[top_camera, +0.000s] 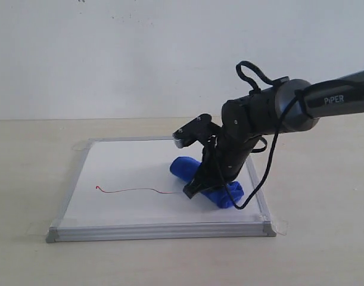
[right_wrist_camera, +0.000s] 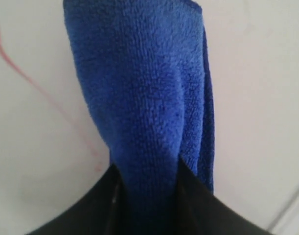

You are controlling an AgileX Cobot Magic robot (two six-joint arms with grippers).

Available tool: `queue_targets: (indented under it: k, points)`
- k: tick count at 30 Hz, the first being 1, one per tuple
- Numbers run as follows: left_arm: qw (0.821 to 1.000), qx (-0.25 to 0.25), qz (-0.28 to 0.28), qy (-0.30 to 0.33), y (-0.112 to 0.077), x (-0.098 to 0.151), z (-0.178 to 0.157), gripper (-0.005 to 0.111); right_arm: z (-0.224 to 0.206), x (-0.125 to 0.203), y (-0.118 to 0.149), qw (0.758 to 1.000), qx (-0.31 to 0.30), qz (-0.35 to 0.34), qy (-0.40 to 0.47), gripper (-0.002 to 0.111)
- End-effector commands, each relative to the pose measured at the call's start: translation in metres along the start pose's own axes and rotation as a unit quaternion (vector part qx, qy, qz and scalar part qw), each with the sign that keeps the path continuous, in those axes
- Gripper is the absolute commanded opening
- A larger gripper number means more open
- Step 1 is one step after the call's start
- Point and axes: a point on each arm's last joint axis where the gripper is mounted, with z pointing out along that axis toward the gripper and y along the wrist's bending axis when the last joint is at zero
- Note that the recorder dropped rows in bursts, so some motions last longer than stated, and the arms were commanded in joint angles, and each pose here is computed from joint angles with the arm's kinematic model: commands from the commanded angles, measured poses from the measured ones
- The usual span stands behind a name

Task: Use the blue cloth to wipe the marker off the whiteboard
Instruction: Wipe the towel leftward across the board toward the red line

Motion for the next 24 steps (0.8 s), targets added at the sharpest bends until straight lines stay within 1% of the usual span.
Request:
queue_targets:
  k: [1, 4, 7, 10, 14, 18, 20, 21, 22, 23, 24]
  points:
    - [1.000, 0.004, -0.008, -0.002, -0.001, -0.001, 0.000, 0.004, 0.009, 0.016, -0.027, 0.997, 0.058, 0.012, 0.042, 0.000]
    - [1.000, 0.004, -0.008, -0.002, -0.001, -0.001, 0.000, 0.004, 0.005, 0.011, -0.030, 0.997, 0.066, 0.027, 0.041, 0.000]
    - [1.000, 0.004, -0.008, -0.002, -0.001, -0.001, 0.000, 0.004, 0.004, 0.005, -0.018, 0.997, 0.058, 0.022, 0.041, 0.000]
    - [1.000, 0.004, -0.008, -0.002, -0.001, -0.001, 0.000, 0.004, 0.004, -0.002, 0.008, 0.998, 0.043, -0.005, 0.035, 0.000]
    - [1.000, 0.004, -0.008, -0.002, -0.001, -0.001, 0.000, 0.004, 0.002, -0.011, 0.043, 0.999, -0.001, -0.039, 0.019, 0.000]
    - [1.000, 0.004, -0.008, -0.002, -0.001, -0.001, 0.000, 0.004, 0.001, -0.011, 0.060, 0.997, -0.026, -0.069, 0.027, 0.000]
    - [1.000, 0.004, -0.008, -0.002, -0.001, -0.001, 0.000, 0.004, 0.001, -0.008, 0.054, 0.996, -0.020, -0.075, 0.041, 0.000]
    - [1.000, 0.004, -0.008, -0.002, -0.001, -0.001, 0.000, 0.004, 0.002, -0.005, 0.039, 0.997, 0.004, -0.060, 0.050, 0.000]
    - [1.000, 0.004, -0.008, -0.002, -0.001, -0.001, 0.000, 0.004, 0.002, -0.003, 0.029, 0.997, 0.020, -0.050, 0.054, 0.000]
    - [1.000, 0.004, -0.008, -0.002, -0.001, -0.001, 0.000, 0.004, 0.002, 0.001, 0.008, 0.996, 0.063, -0.027, 0.064, 0.000]
    - [1.000, 0.004, -0.008, -0.002, -0.001, -0.001, 0.000, 0.004, 0.001, 0.003, 0.000, 0.995, 0.078, -0.008, 0.069, 0.000]
